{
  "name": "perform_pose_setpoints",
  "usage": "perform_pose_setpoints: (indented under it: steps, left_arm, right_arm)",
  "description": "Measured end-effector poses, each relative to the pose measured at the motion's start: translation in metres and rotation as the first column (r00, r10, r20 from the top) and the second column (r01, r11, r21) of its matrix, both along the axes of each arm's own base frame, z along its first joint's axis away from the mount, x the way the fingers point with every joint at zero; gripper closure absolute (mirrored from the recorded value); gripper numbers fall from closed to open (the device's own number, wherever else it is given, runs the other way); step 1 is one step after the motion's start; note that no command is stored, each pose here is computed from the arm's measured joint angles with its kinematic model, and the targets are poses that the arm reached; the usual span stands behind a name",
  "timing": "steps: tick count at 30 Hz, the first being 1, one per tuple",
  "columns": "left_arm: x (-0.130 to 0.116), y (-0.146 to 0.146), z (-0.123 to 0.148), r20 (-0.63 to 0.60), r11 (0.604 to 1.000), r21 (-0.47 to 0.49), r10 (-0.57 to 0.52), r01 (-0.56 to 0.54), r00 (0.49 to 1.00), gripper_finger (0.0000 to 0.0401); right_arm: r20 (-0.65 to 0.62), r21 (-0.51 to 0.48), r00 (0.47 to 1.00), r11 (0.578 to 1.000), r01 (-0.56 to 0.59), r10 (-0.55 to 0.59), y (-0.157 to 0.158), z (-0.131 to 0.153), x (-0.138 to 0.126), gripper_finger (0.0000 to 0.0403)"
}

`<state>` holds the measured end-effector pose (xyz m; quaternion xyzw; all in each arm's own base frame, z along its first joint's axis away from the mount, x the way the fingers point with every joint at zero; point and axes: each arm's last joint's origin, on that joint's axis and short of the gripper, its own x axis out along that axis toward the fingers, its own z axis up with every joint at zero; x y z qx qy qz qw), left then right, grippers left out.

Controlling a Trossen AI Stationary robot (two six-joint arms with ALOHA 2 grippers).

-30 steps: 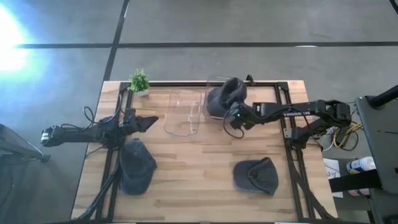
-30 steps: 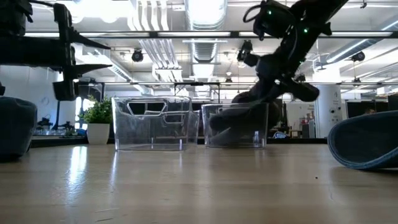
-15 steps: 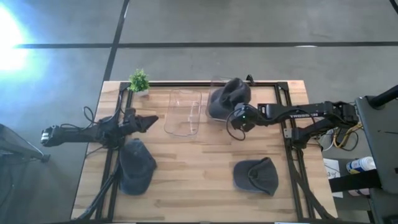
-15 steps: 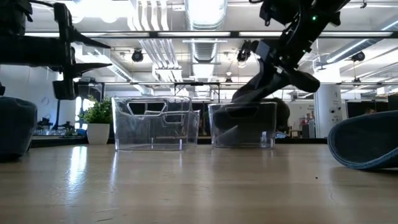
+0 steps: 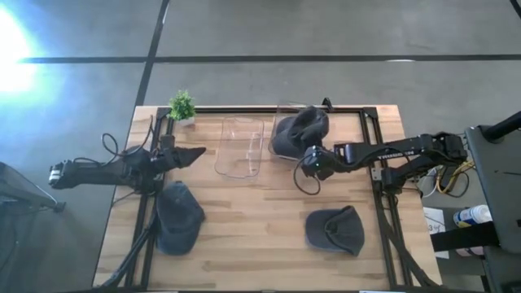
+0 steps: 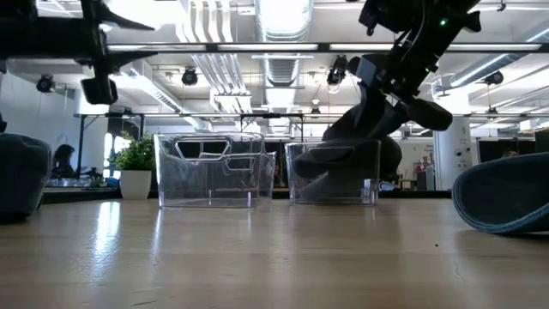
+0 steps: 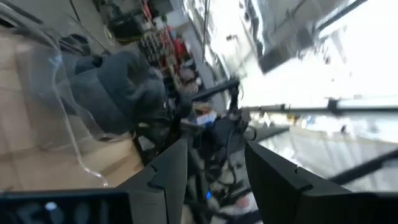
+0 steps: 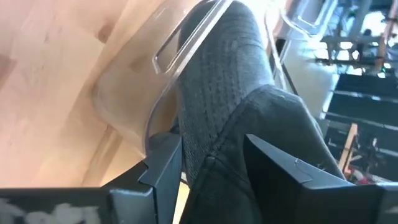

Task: Pick & Place hat
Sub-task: Put the black cap into the right transparent bin, then put the right dark blue cap into the left transparent bin

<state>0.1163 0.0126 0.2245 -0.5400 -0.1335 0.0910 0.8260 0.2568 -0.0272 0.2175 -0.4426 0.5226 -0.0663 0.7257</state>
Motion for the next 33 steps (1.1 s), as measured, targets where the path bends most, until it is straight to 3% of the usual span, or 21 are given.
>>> perform_pose_setpoints:
  steps: [3,6,10,13,18,21,25,27,30,33]
  left_arm:
    - [0.009,-0.002,0.008,-0.064,0.996,0.059,-0.057,0.061,0.996,0.0252]
    - [0.02,-0.004,0.011,-0.203,0.985,0.088,-0.125,0.145,0.971,0.026]
    - [0.027,-0.008,0.018,-0.421,0.952,0.051,-0.255,0.303,0.871,0.027]
    - [0.029,-0.009,0.024,-0.564,0.936,0.046,-0.265,0.35,0.782,0.0276]
    - [0.038,-0.009,0.053,-0.585,0.906,0.146,-0.244,0.396,0.773,0.0278]
    - [0.044,-0.01,0.066,-0.585,0.885,0.199,-0.238,0.421,0.775,0.0278]
    - [0.052,-0.01,0.072,-0.591,0.867,0.222,-0.245,0.446,0.769,0.0278]
    - [0.055,-0.011,0.069,-0.606,0.861,0.217,-0.25,0.459,0.755,0.0278]
    - [0.059,-0.011,0.065,-0.617,0.856,0.208,-0.261,0.474,0.742,0.0278]
    - [0.063,-0.012,0.06,-0.639,0.841,0.192,-0.283,0.506,0.715,0.0278]
  right_arm:
    - [0.035,0.006,0.999,1.0,0.017,-0.017,0.007,0.002,0.0,0.0237]
    - [0.071,-0.002,0.997,0.999,0.042,-0.042,0.014,0.004,-0.001,0.0238]
    - [0.173,0.02,0.981,0.996,0.087,-0.089,0.028,0.018,0.0,0.0238]
    - [0.261,0.08,0.954,0.988,0.128,-0.145,0.031,0.032,0.003,0.0238]
    - [0.317,0.218,0.905,0.95,0.223,-0.285,0.034,0.052,0.005,0.0239]
    - [0.184,0.432,0.891,0.848,0.307,-0.416,0.041,0.052,-0.002,0.0239]
    - [-0.056,0.673,0.846,0.606,0.424,-0.53,0.05,0.042,-0.012,0.0239]
    - [-0.151,0.718,0.835,0.522,0.461,-0.53,0.057,0.032,-0.017,0.0239]
    - [-0.261,0.733,0.82,0.449,0.511,-0.509,0.066,0.019,-0.024,0.0239]
    - [-0.314,0.724,0.815,0.433,0.537,-0.486,0.075,0.008,-0.028,0.0239]
